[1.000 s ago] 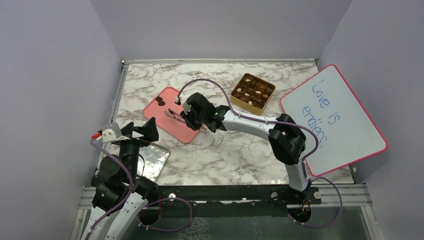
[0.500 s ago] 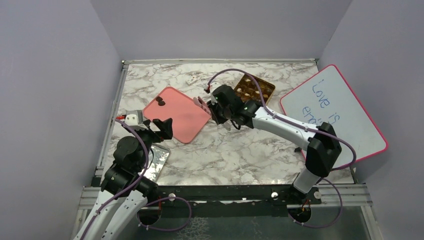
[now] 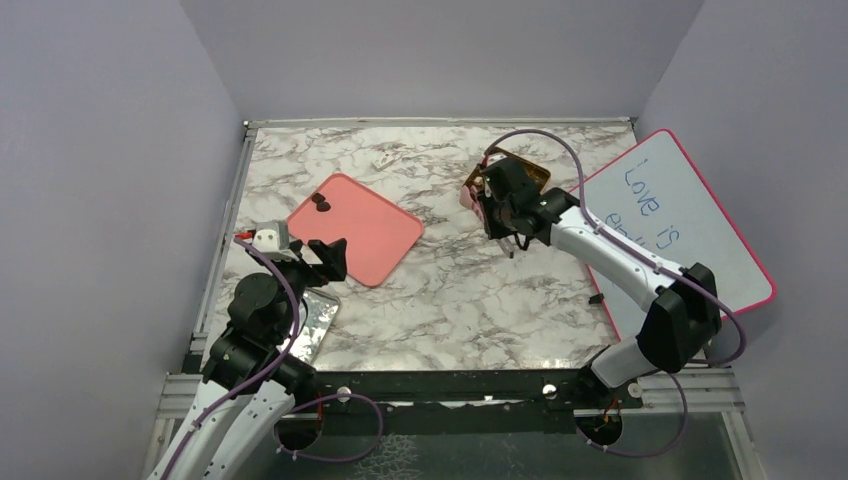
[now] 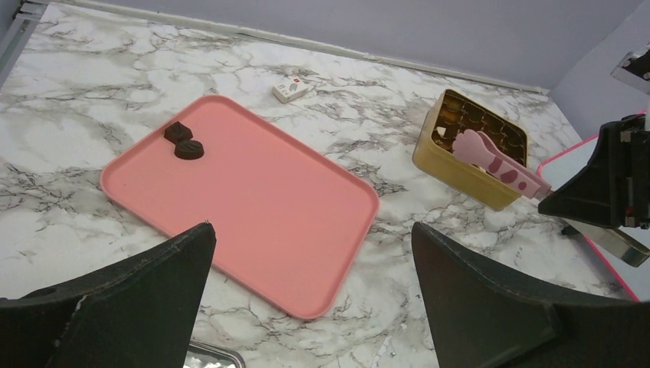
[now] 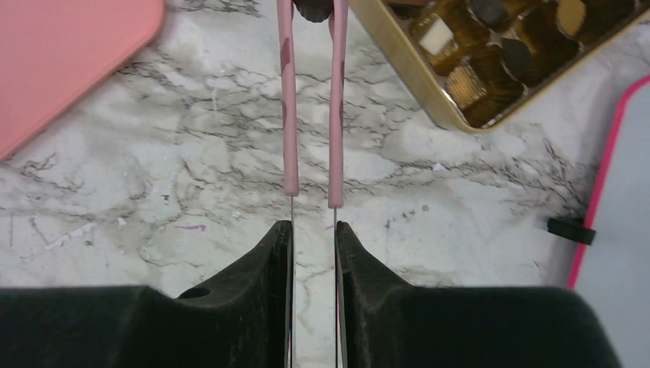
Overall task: Pack the chocolate
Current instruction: Place the fake chocolate in the packing box.
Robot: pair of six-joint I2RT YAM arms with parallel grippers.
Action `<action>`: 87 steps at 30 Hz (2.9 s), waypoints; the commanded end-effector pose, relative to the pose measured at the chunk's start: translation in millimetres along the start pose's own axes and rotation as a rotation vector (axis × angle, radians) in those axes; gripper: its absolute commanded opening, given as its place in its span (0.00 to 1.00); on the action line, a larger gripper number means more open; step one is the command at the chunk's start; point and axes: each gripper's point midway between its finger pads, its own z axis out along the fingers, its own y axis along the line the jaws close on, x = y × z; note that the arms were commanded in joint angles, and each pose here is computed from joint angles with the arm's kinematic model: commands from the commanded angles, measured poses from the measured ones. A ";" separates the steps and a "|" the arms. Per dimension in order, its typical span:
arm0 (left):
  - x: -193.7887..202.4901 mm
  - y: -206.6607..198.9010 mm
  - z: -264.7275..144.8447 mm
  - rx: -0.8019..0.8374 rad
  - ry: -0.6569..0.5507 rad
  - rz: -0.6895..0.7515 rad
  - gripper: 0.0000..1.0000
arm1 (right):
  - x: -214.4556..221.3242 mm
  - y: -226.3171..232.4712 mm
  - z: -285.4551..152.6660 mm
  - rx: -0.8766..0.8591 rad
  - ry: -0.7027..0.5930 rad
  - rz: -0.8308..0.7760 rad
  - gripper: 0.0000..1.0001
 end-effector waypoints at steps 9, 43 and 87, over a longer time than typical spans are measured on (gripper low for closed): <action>-1.7 -5.0 0.4 0.034 -0.013 0.011 0.99 | 13.5 -64.6 -31.6 0.189 0.028 0.126 0.27; -4.0 -4.3 -1.5 0.036 -0.026 0.017 0.99 | 34.7 -97.9 -26.2 0.303 0.075 0.151 0.37; 0.1 1.0 2.5 0.002 -0.013 0.019 0.99 | 24.6 1.7 -33.0 -0.128 -0.039 0.134 0.34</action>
